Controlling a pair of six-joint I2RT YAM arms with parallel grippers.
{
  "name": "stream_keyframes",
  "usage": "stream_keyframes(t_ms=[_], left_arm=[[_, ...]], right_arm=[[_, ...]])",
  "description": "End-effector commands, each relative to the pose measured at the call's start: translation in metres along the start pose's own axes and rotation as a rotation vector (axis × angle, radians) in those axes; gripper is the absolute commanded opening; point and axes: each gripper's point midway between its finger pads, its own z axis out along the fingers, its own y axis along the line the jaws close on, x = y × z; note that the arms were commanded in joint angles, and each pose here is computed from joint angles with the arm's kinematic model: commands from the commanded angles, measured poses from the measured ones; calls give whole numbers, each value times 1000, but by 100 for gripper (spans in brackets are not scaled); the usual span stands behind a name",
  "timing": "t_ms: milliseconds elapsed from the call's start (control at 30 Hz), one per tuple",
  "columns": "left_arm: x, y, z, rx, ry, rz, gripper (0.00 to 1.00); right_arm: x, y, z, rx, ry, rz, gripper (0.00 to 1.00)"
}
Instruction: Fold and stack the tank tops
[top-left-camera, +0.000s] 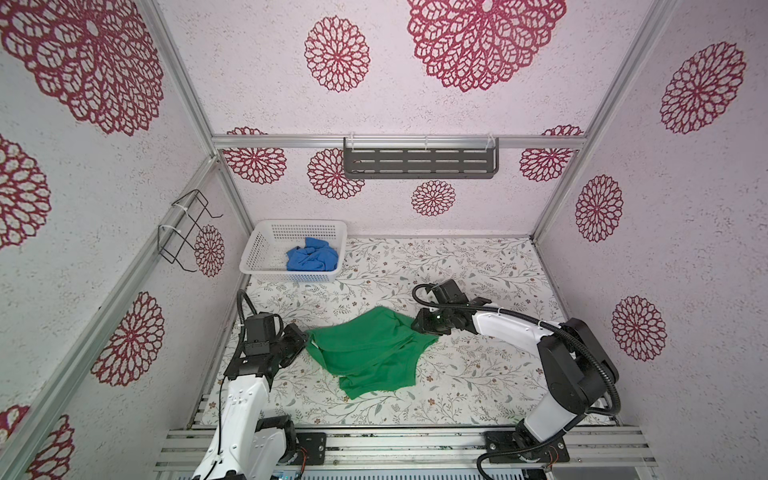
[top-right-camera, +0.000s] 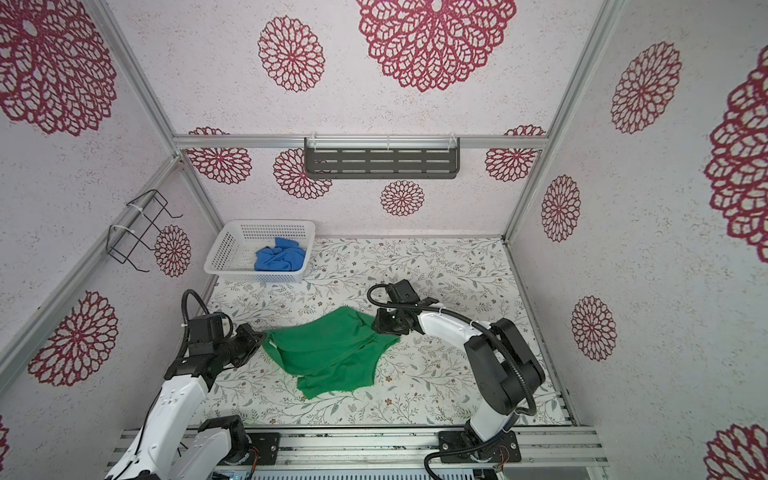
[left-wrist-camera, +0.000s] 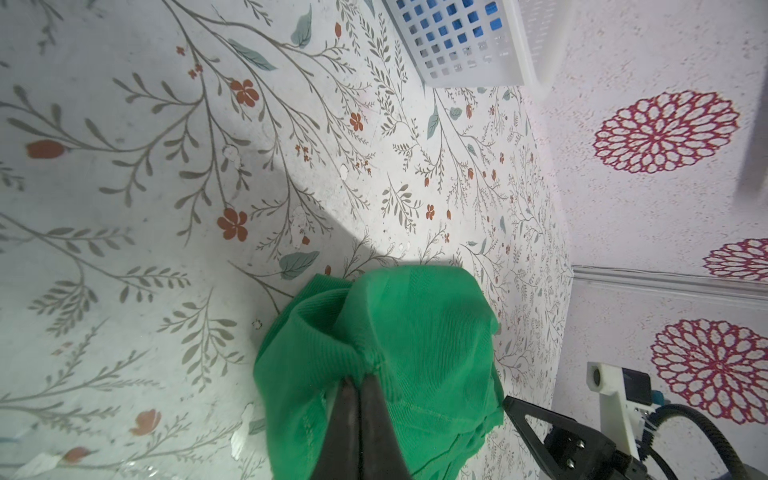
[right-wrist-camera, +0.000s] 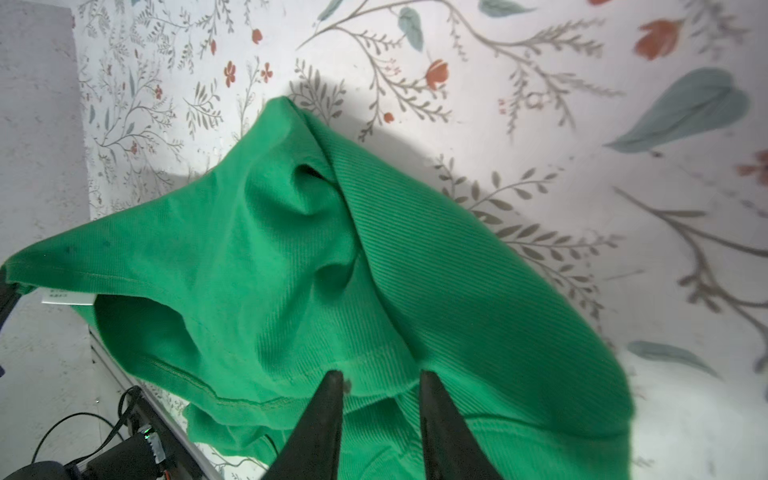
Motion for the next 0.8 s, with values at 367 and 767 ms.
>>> stream_keyframes(t_ms=[367, 767], left_arm=[[-3, -2, -2, 21, -10, 1, 0], [-3, -2, -4, 21, -13, 1, 0]], right_arm=[[9, 5, 5, 18, 20, -5, 39], [10, -2, 8, 0, 12, 24, 40]])
